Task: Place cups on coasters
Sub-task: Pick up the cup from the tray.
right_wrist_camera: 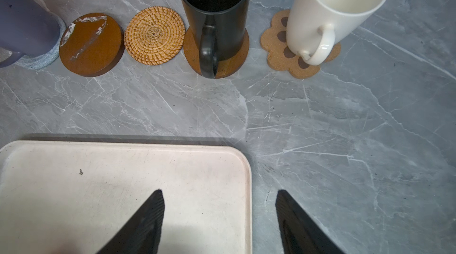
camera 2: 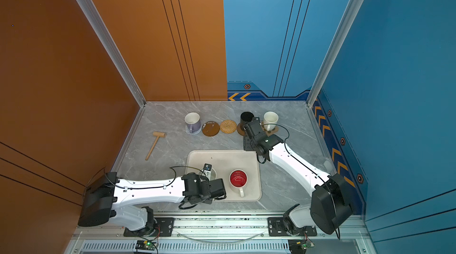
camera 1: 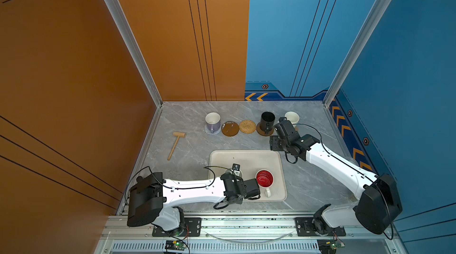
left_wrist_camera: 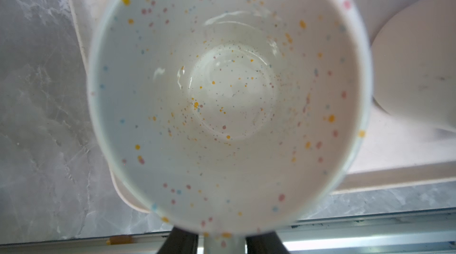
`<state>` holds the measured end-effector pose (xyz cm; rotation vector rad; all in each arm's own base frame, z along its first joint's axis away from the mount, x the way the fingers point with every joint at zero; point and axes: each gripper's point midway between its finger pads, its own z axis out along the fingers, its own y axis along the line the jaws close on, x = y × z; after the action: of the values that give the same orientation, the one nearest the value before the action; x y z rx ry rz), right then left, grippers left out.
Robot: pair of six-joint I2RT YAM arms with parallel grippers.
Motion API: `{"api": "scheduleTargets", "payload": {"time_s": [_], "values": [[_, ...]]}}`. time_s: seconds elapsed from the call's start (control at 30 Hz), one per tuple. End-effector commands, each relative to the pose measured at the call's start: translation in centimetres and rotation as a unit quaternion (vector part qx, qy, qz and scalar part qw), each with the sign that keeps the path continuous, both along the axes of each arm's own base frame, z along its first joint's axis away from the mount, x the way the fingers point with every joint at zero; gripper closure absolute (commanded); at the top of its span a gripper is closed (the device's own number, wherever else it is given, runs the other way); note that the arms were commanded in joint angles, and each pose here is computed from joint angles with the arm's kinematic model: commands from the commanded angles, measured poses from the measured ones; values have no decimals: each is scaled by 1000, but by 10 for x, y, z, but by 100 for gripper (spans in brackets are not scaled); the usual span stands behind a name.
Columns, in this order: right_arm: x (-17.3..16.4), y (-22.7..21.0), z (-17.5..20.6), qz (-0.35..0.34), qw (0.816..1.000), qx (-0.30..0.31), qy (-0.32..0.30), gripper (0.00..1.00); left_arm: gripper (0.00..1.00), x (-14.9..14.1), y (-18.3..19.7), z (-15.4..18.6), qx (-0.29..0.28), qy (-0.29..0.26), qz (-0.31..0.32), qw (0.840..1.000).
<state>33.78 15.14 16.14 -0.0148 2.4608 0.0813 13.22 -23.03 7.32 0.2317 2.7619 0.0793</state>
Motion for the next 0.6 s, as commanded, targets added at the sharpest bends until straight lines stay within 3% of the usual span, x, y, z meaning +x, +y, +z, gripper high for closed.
{"api": "scheduleTargets", "payload": {"time_s": [0.0,0.2,0.5,0.57], "values": [[-1,-7,5,-16,1000,3,-10,30,72,-1,8,-8,17,11,0,1000],[-2,-10,3,-19,1000,4,-8,30,77,0,7,-11,23,14,-3,1000],[-4,-15,4,-26,1000,6,-10,30,100,6,7,-10,28,13,-4,1000],[-4,-16,3,-26,1000,6,-9,30,100,9,9,-8,27,10,-1,1000]]}}
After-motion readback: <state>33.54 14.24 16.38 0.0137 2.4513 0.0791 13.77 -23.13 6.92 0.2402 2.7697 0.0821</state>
